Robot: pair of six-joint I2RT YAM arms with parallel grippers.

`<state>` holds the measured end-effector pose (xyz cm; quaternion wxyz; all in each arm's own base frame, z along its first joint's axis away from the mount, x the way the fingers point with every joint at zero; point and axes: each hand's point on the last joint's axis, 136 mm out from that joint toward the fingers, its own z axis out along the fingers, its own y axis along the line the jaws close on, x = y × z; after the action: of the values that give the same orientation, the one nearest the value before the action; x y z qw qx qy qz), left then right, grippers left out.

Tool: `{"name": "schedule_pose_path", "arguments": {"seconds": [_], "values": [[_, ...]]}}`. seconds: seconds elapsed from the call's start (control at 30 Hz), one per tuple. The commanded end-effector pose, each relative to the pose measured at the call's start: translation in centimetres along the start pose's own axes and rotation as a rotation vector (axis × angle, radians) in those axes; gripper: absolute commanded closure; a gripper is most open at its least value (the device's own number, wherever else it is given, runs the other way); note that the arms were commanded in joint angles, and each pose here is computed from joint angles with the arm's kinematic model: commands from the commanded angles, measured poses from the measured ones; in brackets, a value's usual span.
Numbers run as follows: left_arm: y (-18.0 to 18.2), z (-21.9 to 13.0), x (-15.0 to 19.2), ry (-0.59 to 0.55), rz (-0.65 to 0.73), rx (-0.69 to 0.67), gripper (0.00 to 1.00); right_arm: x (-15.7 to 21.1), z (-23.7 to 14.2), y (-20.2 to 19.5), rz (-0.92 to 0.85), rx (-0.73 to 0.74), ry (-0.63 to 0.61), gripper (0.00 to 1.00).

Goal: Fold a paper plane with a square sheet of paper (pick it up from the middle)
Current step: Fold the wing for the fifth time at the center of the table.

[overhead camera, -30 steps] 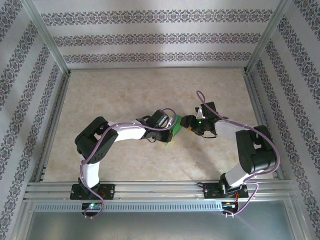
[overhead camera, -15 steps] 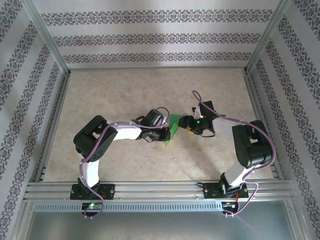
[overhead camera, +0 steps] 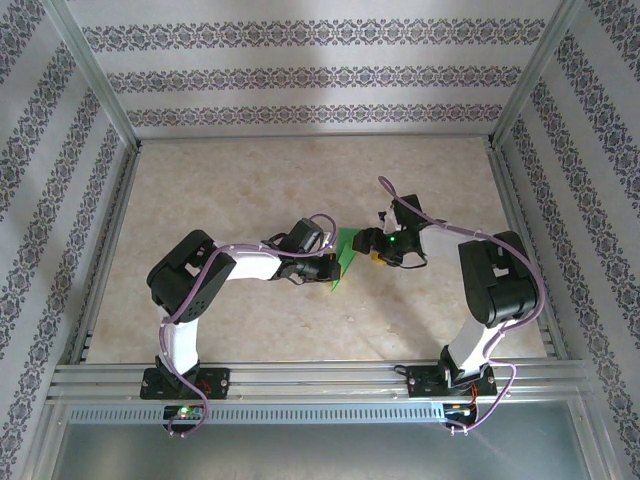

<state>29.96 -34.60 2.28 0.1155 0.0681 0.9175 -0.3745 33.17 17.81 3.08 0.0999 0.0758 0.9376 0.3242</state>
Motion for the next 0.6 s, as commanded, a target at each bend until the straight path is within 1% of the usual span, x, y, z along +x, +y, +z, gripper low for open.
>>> {"name": "schedule_pose_path", "arguments": {"seconds": [0.0, 0.27, 0.57], "values": [[1.3, 0.5, 0.5, 0.018, -0.021, -0.009, 0.92, 0.4, 2.3, -0.4, -0.056, 0.039, 0.025, 0.24], [1.5, 0.5, 0.6, 0.022, -0.019, -0.008, 0.87, 0.8, 3.6, -1.7, -0.049, 0.168, 0.057, 0.21], [1.4, 0.1, 0.5, 0.015, -0.007, -0.001, 0.82, 1.4, 4.8, -2.8, -0.035, 0.253, 0.09, 0.2]]}}
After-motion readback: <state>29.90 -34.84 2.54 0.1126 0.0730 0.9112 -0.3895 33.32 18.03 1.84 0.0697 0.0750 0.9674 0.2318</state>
